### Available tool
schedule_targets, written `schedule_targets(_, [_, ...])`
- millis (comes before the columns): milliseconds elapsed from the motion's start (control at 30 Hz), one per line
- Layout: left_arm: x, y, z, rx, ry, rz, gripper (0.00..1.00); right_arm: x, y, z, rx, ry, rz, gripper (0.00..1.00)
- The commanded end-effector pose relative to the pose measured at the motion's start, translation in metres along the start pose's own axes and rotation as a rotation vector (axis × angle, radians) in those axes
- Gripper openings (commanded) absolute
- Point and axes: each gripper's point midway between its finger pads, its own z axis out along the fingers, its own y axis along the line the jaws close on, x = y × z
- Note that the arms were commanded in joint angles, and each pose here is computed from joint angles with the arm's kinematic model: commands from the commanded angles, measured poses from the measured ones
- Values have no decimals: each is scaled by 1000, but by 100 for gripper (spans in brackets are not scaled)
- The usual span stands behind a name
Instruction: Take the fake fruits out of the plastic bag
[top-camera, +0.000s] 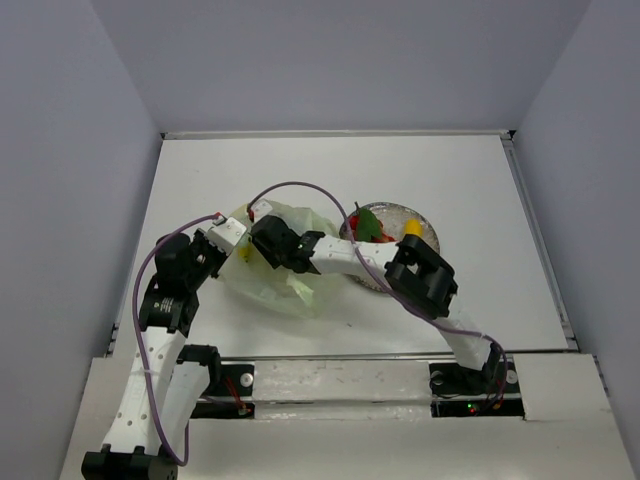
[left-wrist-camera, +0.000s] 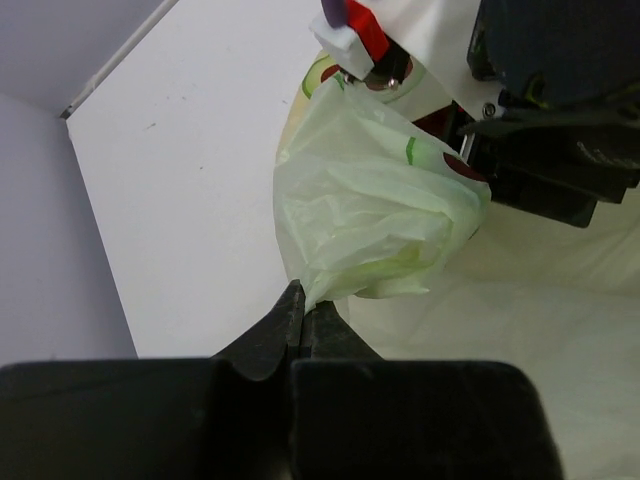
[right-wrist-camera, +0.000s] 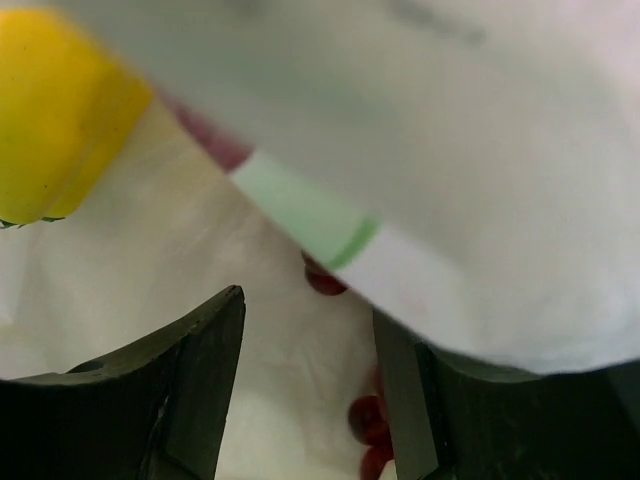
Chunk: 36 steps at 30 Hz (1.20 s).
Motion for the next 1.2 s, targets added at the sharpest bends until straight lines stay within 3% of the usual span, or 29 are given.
schedule_targets(0, [-25, 18, -7, -59, -71, 22, 0, -27, -26, 1, 126, -64, 22, 62])
schedule_targets(267, [-22, 17, -6, -56, -64, 31, 0, -49, -48, 2, 245, -109, 32, 77])
schedule_targets(433, [-23, 17, -6, -54, -66, 26, 0, -38, -58, 26, 256, -74, 33, 82])
schedule_targets(533, [-25, 15, -7, -45, -73, 21, 0, -36, -61, 38, 271, -67, 34, 89])
schedule_targets(700, [-30, 7, -8, -4, -105, 24, 0, -35, -62, 57, 254, -62, 41, 88])
schedule_targets(733, [-31, 7, -9, -3, -110, 15, 0, -31, -66, 63, 259, -53, 48, 85])
schedule_targets(800, [-31, 5, -9, 5, -110, 6, 0, -17, -65, 73, 245, -24, 61, 65])
schedule_targets(867, [-30, 5, -9, 5, -108, 4, 0, -5, -62, 77, 241, -3, 62, 54])
schedule_targets(900, [-30, 5, -8, 6, -106, 3, 0, -4, -63, 75, 240, -2, 68, 48])
schedule_targets(933, [-28, 4, -9, 5, -102, 1, 0, -3, -62, 75, 239, 0, 75, 33])
schedule_targets(1067, [-24, 3, -7, 7, -91, -3, 0, -14, -62, 65, 217, -19, 81, 7])
schedule_targets(1167, [-24, 5, -6, 1, -90, -8, 0, -38, -61, 47, 161, -58, 82, 1])
